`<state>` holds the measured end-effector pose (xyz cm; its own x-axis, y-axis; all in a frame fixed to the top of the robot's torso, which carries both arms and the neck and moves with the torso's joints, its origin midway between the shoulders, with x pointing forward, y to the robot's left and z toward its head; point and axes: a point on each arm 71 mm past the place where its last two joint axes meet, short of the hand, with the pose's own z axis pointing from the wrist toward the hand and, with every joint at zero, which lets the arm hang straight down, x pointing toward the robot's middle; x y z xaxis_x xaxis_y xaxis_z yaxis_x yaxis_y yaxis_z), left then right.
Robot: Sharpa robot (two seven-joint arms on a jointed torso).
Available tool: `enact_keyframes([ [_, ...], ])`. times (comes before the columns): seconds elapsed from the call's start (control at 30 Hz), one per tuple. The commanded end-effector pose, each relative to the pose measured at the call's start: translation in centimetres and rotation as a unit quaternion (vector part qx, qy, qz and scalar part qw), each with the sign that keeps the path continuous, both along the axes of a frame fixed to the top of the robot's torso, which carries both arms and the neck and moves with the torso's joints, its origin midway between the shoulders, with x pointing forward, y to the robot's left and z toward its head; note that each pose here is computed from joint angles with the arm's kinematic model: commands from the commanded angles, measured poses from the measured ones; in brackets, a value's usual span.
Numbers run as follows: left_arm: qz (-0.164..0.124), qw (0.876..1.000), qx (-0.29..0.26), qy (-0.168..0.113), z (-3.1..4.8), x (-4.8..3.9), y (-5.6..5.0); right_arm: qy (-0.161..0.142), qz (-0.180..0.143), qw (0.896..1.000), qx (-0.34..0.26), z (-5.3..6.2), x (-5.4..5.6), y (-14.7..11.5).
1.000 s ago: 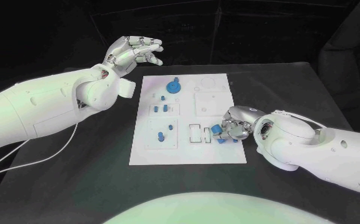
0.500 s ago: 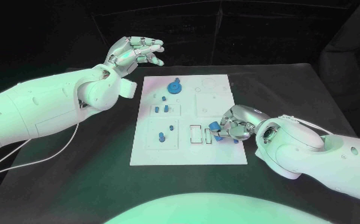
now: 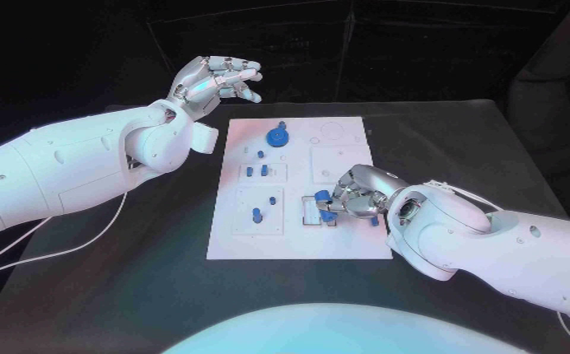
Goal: Assemble the parts on the task board
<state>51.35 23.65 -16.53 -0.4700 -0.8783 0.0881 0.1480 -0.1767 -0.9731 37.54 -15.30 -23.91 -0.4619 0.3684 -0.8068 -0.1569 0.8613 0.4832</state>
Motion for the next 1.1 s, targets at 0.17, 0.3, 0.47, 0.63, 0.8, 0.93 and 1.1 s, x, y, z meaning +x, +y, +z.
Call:
enact_keyframes([
  [0.17, -0.006, 1.000, -0.007, -0.004, 0.24, -0.10, -0.3, 0.015, 0.000, 1.000, -0.015, -0.5, 0.5, 0.9],
  [0.3, -0.009, 1.000, -0.008, -0.003, 0.25, -0.15, -0.5, 0.011, -0.003, 1.000, -0.017, -0.6, 0.7, 1.2],
  [0.47, -0.011, 1.000, -0.008, -0.002, 0.25, -0.15, -0.5, 0.008, -0.003, 1.000, -0.015, -0.6, 0.8, 1.7],
  [0.63, -0.011, 1.000, -0.008, -0.002, 0.26, -0.15, -0.5, -0.003, -0.009, 1.000, -0.009, -0.5, 1.1, 2.0],
  [0.8, -0.011, 1.000, -0.008, -0.002, 0.27, -0.14, -0.4, -0.009, -0.009, 1.000, -0.010, -0.5, 1.1, 2.2],
  [0.93, -0.012, 1.000, -0.008, -0.002, 0.28, -0.15, -0.4, -0.011, -0.007, 1.000, -0.011, -0.4, 1.1, 2.2],
  [1.1, -0.012, 1.000, -0.008, -0.002, 0.29, -0.16, -0.4, -0.014, 0.000, 1.000, -0.014, -0.3, 1.0, 2.2],
])
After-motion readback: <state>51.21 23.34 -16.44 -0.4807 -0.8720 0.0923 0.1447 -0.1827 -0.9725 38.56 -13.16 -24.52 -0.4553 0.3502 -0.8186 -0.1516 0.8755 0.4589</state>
